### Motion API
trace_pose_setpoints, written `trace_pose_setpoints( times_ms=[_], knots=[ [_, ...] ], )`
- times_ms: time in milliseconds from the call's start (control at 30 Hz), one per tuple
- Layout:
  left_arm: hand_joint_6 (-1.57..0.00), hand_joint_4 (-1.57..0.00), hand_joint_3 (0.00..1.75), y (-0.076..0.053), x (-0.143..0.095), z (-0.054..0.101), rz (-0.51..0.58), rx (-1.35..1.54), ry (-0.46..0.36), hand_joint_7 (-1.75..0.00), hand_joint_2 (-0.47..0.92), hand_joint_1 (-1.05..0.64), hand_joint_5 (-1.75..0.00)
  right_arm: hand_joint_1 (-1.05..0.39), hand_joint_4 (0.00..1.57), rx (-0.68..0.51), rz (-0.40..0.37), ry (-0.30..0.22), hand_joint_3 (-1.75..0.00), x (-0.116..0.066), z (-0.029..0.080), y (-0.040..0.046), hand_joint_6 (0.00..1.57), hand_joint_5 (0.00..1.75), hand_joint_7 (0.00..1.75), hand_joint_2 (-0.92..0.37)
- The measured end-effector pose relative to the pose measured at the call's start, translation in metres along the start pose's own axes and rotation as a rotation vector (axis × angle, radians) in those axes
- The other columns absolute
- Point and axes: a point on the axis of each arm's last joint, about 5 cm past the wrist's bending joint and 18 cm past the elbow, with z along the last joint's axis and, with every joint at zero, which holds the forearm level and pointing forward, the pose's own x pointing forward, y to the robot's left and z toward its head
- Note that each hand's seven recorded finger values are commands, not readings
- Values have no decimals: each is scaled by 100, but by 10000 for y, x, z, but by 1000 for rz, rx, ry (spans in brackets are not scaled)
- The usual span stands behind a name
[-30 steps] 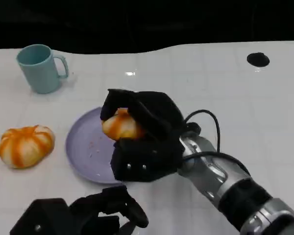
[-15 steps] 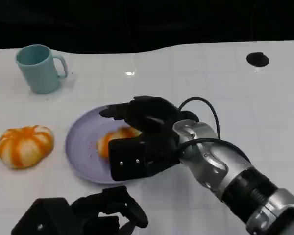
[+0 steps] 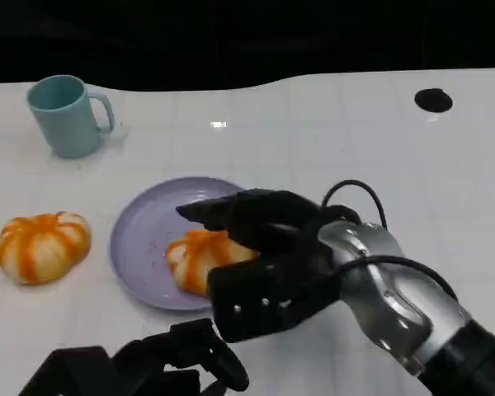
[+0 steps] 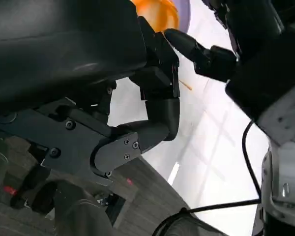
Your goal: Grasp the bread from the table and place it into the plate.
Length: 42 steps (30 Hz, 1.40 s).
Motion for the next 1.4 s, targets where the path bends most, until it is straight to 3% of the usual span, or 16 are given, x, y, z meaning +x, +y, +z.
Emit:
trace_pose_setpoints(
  times_ms=[200,333,400,533,733,867,900,1000,1033,1100,1167,1400],
  knots=[
    [-59,-69,85,4,11,3,1,-6,11,-152,73,-33,-175,-80,9,22,-68,-75,-39,-271,-98,-2,14,17,4,-92],
    [-59,-70,86,6,22,9,3,-13,13,-152,73,-32,-175,-75,11,30,-109,-88,-36,-456,-174,39,18,22,5,-92],
    [-59,-70,86,4,25,9,3,-16,12,-152,73,-32,-175,-69,4,39,-137,-93,-29,-559,-211,50,26,55,6,-92],
    [-59,-70,87,6,30,7,5,-20,10,-151,74,-32,-175,-65,11,106,-228,-115,-26,-757,-278,101,41,75,12,-92],
    [-59,-69,82,12,38,6,7,-22,6,-144,77,-33,-175,-47,55,175,-353,-92,-18,-1040,-402,230,76,92,29,-92],
    [-61,-66,73,18,46,13,5,-17,-1,-142,83,-35,-175,-25,75,247,-446,-77,-15,-1206,-458,325,90,123,56,-91],
    [-61,-66,72,20,48,16,5,-16,-3,-142,83,-35,-175,-20,78,267,-469,-71,-24,-1243,-474,353,91,125,63,-86],
    [-60,-65,69,26,51,22,3,-10,-4,-143,84,-37,-175,-8,86,300,-535,-53,-97,-1361,-504,427,95,130,79,-48],
    [-60,-65,67,28,51,23,4,-9,-4,-143,86,-37,-175,-7,87,302,-554,-51,-108,-1395,-511,446,95,136,84,-42],
    [-60,-64,65,31,51,25,3,-6,-4,-143,86,-37,-175,-11,88,312,-590,-56,-116,-1450,-523,483,92,156,104,-37],
    [-60,-64,64,37,48,25,1,-1,-1,-144,87,-38,-175,-13,89,310,-611,-61,-117,-1500,-534,512,90,164,114,-36],
    [-60,-65,61,43,43,22,-2,-2,10,-144,88,-39,-175,-11,90,311,-622,5,-122,-1663,-571,610,89,166,121,-33]
  ],
)
